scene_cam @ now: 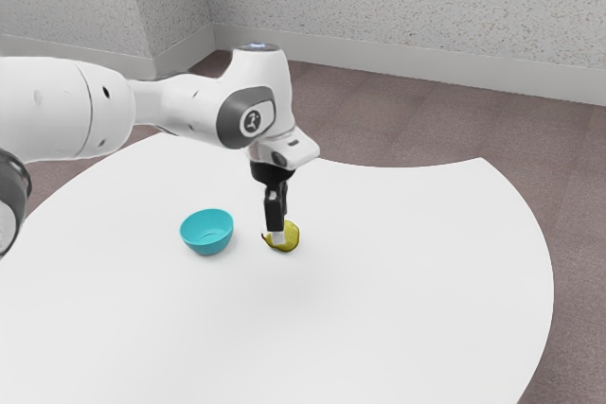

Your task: Place the pear in the bowl.

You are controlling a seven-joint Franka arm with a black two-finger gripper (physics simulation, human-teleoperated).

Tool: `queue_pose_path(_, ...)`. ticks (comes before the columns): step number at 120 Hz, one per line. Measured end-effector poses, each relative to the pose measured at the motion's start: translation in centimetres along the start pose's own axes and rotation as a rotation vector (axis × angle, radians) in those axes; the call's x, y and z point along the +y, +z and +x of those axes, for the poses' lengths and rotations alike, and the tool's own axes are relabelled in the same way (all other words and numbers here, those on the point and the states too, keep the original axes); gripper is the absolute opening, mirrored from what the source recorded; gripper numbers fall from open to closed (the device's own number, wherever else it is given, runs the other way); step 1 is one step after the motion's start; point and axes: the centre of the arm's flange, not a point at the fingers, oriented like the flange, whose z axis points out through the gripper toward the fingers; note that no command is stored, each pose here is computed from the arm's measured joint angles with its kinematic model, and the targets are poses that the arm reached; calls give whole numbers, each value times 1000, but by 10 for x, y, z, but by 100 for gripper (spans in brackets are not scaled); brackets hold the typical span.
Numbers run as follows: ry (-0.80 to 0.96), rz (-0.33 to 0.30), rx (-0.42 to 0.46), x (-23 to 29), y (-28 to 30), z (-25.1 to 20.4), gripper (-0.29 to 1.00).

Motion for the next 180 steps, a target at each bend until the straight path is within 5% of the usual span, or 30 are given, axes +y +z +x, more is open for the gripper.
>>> queue_pose_path(108, -134, -12, -25, -83, 50, -10, 70)
queue_pose_path(180, -28, -13, -71, -112, 82, -7, 70)
